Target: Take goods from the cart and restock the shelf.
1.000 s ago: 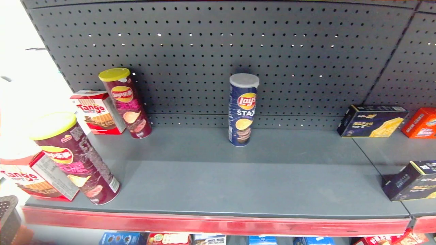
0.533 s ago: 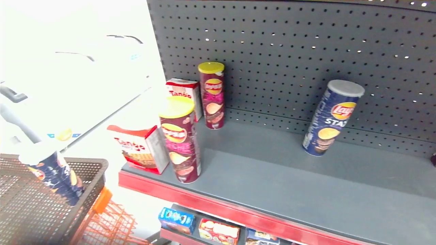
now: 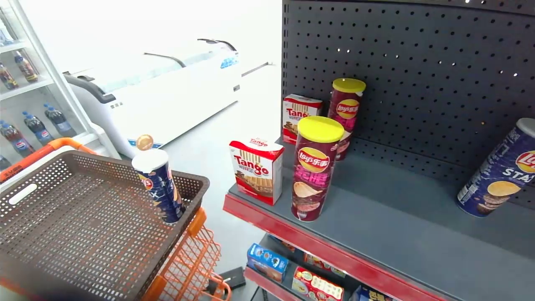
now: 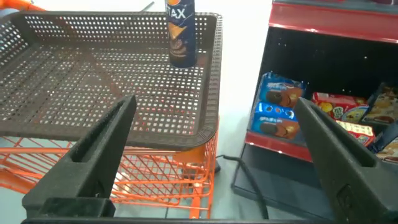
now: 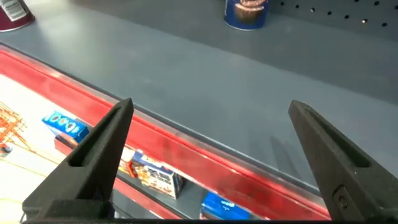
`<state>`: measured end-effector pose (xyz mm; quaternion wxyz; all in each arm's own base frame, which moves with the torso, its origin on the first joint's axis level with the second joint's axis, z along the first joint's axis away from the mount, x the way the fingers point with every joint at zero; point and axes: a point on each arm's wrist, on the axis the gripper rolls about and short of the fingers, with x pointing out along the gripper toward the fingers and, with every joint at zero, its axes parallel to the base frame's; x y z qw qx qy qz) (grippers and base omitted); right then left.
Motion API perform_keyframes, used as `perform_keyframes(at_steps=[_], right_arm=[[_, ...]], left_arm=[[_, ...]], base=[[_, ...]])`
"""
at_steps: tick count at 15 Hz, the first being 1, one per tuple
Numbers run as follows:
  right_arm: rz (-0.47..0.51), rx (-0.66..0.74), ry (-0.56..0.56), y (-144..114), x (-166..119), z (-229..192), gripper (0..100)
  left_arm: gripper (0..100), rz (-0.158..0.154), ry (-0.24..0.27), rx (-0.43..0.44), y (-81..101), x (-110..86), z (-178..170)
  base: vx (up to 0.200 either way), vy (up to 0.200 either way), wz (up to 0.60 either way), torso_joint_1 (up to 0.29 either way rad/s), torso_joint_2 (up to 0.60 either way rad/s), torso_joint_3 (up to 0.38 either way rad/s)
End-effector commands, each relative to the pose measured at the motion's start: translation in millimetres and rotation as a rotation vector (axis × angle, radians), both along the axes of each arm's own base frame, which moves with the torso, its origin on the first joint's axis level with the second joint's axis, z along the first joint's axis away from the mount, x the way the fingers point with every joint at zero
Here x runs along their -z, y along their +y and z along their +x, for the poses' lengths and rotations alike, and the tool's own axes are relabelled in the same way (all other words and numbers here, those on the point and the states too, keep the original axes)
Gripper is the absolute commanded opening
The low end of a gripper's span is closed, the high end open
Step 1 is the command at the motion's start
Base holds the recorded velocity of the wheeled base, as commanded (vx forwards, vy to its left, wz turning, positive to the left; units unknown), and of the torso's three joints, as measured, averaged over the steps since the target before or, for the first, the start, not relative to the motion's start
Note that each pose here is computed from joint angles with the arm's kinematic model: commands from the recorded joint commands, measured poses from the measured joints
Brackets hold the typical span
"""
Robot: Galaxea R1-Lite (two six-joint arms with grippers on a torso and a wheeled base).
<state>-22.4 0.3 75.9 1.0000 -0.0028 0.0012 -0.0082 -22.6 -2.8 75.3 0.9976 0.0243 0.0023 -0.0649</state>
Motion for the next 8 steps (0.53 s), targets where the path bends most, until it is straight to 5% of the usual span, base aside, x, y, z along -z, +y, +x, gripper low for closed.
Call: perform_keyframes(at_steps=[1, 5, 6, 8], right_arm=[[-0.001, 0.002, 0.001, 0, 0, 0, 100], [-0.001, 0.0, 0.001, 0, 0, 0, 100], [-0.001, 0.0, 0.001, 0, 0, 0, 100], [-0.001, 0.0, 0.001, 0, 0, 0, 100]], left_arm=[[100, 0.001, 0.0, 0.001, 0.0, 0.0, 0], [100, 0.0, -0.012, -0.002, 0.0, -2.3, 0], [100, 0.007, -0.061, 0.0, 0.0, -30.2, -5], [100, 0.009, 0.068, -0.005, 0.0, -69.9, 10]], base=[[0.0, 0.0, 0.0, 0.0, 0.0, 0.0], [0.0, 0.0, 0.0, 0.0, 0.0, 0.0], [0.0, 0.0, 0.0, 0.0, 0.0, 0.0], [0.0, 0.0, 0.0, 0.0, 0.0, 0.0]])
